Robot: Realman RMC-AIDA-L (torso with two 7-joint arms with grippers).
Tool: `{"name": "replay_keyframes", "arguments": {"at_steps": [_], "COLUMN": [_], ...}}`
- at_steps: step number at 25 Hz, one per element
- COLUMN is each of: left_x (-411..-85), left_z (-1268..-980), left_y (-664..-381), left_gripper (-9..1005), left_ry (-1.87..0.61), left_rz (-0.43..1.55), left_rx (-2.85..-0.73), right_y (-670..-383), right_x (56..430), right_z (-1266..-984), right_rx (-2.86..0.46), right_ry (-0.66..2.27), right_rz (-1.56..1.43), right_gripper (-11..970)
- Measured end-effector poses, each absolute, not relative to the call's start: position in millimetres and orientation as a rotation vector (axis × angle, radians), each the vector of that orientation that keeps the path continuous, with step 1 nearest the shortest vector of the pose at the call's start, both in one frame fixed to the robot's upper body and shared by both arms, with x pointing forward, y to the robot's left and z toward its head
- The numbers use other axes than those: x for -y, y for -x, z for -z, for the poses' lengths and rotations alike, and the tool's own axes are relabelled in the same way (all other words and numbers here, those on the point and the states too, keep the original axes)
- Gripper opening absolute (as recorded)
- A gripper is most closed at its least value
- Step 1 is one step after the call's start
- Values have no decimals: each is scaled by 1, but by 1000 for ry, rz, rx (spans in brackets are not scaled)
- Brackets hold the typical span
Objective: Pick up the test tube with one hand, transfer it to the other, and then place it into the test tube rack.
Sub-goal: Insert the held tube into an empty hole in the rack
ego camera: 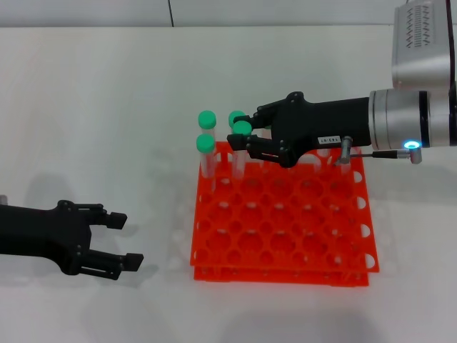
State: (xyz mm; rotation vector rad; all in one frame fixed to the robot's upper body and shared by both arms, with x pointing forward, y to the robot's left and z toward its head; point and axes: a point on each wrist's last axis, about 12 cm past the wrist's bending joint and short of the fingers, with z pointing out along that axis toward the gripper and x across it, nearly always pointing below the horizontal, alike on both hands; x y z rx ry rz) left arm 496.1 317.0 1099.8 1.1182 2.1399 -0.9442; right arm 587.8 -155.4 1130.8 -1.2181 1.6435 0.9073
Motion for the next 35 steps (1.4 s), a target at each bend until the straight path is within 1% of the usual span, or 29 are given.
{"name": "replay_keyframes", "arguments": {"at_steps": [35], "left_x": [-315], "left_z": [-1099], "left_y": [-498], "left_gripper": [878], "left_ry": [-1127], "left_rz": [942], "left_rx": [-2130], "right_y": [-588], "right_x": [150], "right_z": [-1133], "right_rx": [-1628], "right_ry": [1254], "right_rz": [-906], "right_gripper": [266]}}
